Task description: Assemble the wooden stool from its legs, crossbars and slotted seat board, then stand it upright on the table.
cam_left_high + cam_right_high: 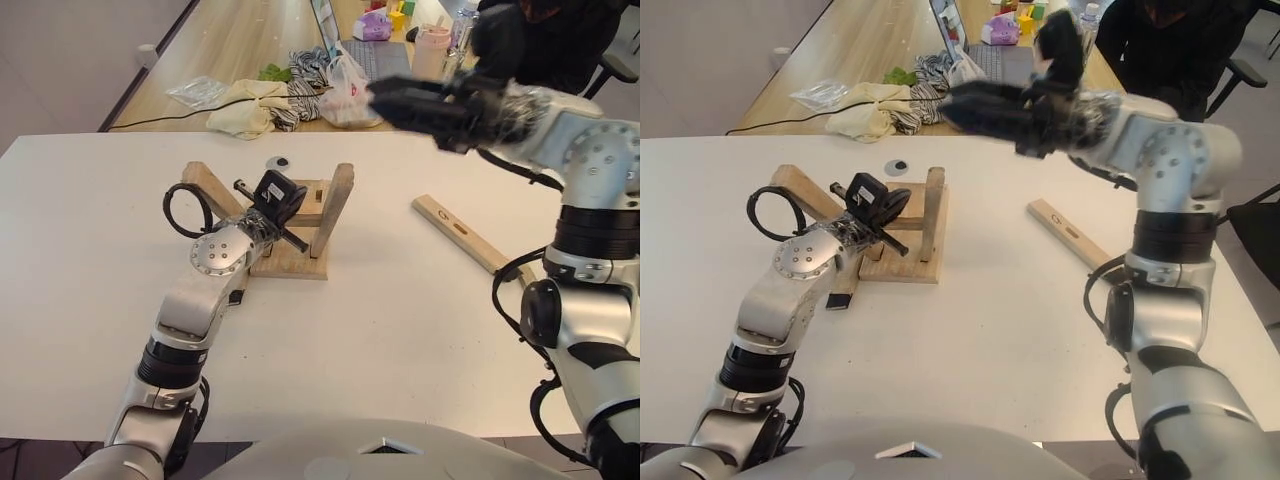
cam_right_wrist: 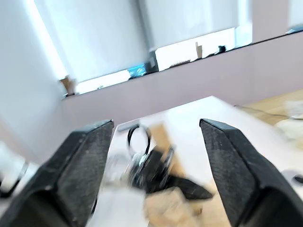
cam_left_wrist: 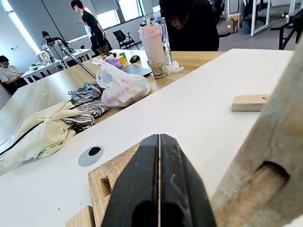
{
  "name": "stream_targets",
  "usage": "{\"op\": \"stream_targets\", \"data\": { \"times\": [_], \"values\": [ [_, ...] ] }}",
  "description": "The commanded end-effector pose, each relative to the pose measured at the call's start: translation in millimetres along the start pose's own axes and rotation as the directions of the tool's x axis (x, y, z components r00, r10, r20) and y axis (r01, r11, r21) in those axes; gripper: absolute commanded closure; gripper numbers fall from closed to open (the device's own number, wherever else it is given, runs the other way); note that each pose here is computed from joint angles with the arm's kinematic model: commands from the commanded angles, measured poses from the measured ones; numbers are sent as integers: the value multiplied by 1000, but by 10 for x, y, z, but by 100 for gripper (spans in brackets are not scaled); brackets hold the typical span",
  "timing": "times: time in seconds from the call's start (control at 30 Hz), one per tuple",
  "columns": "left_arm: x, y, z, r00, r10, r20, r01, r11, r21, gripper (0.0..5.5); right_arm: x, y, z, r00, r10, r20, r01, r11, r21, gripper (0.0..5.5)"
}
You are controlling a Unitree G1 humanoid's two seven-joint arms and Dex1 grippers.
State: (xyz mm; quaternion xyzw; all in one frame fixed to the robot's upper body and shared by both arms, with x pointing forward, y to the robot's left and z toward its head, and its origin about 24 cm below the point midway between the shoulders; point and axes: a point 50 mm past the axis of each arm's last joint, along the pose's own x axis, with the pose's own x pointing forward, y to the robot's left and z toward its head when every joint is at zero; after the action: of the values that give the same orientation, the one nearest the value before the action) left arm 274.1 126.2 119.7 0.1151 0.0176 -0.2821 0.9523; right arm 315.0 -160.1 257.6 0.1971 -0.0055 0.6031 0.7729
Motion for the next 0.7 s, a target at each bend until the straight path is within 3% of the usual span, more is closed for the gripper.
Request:
{"op": "stream_targets", "data": {
  "times": [0.03, 0.2, 0.3, 0.37, 0.47, 0.57, 0.63, 0.7],
  "values": [
    [50, 212, 539, 944, 105, 312, -99, 994, -35, 550, -248, -151, -177, 966, -183, 181, 161, 978, 131, 284],
    [-240, 606, 1481, 746, 266, 610, -157, 961, -227, 550, -277, -261, -645, 906, -417, 78, 395, 896, 205, 378],
    [-543, 1037, 1688, 649, 426, 630, -291, 904, -312, 550, -318, -475, -1048, 669, -734, -115, 743, 665, 78, 414],
    [-690, 1318, 1460, 692, 501, 521, -446, 863, -237, 550, -171, -376, -1191, 583, -805, -113, 795, 594, -125, 453],
    [-827, 1480, 898, 831, 496, 252, -474, 868, -145, 550, 159, -131, -1236, 588, -808, -45, 748, 564, -351, 506],
    [-818, 1271, 182, 940, 324, -102, -335, 934, -126, 550, 466, 15, -1257, 629, -777, -31, 680, 570, -461, 549],
    [-785, 1118, 5, 953, 244, -179, -274, 948, -163, 550, 581, 49, -1281, 653, -756, -47, 632, 578, -517, 549],
    [-688, 971, -5, 969, 177, -172, -212, 953, -216, 550, 671, 87, -1330, 677, -731, -84, 566, 591, -575, 549]
  ]
}}
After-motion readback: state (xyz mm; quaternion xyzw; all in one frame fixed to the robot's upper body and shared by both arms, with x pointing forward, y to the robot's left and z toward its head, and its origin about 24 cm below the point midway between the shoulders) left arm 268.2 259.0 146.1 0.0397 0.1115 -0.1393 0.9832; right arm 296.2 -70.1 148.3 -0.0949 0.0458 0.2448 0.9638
